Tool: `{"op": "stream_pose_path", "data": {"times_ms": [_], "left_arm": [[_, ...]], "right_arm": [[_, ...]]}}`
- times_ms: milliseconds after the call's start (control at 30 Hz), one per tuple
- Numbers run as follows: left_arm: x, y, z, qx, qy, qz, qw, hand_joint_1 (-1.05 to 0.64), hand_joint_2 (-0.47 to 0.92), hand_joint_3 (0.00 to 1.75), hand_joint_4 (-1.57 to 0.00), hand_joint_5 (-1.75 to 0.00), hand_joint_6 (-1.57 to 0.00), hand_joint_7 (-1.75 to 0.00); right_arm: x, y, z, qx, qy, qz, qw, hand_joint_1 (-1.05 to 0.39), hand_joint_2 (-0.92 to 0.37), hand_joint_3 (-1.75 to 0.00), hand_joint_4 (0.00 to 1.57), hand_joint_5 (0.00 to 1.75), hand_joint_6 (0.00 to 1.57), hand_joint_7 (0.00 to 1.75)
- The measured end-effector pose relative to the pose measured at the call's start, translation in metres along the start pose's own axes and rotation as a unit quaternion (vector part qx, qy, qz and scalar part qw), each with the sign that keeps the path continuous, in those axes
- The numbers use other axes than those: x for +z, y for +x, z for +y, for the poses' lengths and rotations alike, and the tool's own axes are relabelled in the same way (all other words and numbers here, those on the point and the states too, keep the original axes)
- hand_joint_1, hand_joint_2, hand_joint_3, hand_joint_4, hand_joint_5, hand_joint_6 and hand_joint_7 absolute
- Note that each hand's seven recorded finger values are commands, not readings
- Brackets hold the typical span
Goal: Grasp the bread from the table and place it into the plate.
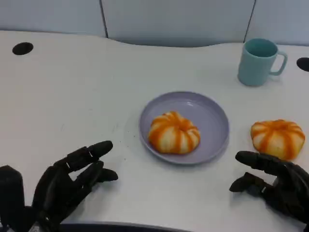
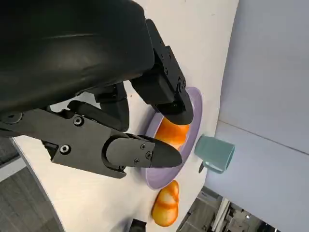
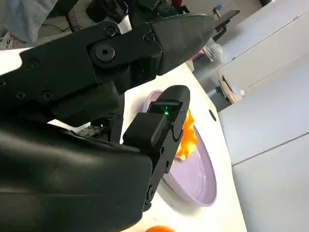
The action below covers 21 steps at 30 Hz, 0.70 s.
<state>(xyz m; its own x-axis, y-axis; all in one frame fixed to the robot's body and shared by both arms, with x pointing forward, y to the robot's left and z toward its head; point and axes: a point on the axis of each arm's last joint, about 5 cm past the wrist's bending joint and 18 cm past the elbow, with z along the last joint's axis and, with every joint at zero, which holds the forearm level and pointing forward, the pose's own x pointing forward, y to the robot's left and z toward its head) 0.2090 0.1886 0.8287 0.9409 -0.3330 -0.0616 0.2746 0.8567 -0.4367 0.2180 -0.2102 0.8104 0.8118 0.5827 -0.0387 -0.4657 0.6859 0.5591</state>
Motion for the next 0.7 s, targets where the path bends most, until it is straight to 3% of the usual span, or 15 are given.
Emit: {"op": "stream_pose_path", "data": {"times_ms": [133, 200, 333, 500, 700], "left_arm": [[-0.0018, -0.0027, 0.0014, 0.003, -0.014, -0.006, 1.0, -0.4, 0.92, 0.21, -0.32, -1.52, -0.83, -0.22], [-0.0031, -0.0042, 0.0016, 0.005, -0.021, -0.004, 1.0, -0.4, 0.92, 0.22, -0.3, -1.56, -0.67, -0.52], [-0.0061, -0.0068, 0.001, 0.007, -0.036, 0.004, 0.999, -0.4, 0.92, 0.18, -0.23, -1.63, -0.5, -0.84], [-0.0087, -0.0081, -0.0011, 0.008, -0.05, 0.002, 0.999, -0.42, 0.92, 0.15, -0.2, -1.68, -0.42, -1.0], [-0.0099, -0.006, -0.0016, 0.006, -0.06, 0.0, 0.998, -0.43, 0.92, 0.16, -0.23, -1.69, -0.37, -1.05]], "right_arm": [[-0.0001, -0.0002, -0.0005, -0.002, 0.0, -0.001, 1.0, -0.41, -0.92, -0.11, 0.53, 1.12, 0.95, 0.02], [-0.0001, -0.0002, -0.0007, -0.003, 0.0, -0.001, 1.0, -0.42, -0.92, -0.11, 0.53, 1.11, 0.94, 0.02], [0.0005, -0.0007, -0.0018, -0.006, -0.005, -0.002, 1.0, -0.43, -0.92, -0.11, 0.54, 1.1, 0.96, 0.03], [0.0031, -0.0012, -0.0035, -0.012, -0.013, 0.003, 0.9998, -0.43, -0.92, -0.1, 0.55, 1.1, 0.95, 0.02], [0.0035, -0.0011, -0.0057, -0.014, -0.01, 0.001, 0.9999, -0.43, -0.92, -0.09, 0.55, 1.1, 0.95, 0.03]]}}
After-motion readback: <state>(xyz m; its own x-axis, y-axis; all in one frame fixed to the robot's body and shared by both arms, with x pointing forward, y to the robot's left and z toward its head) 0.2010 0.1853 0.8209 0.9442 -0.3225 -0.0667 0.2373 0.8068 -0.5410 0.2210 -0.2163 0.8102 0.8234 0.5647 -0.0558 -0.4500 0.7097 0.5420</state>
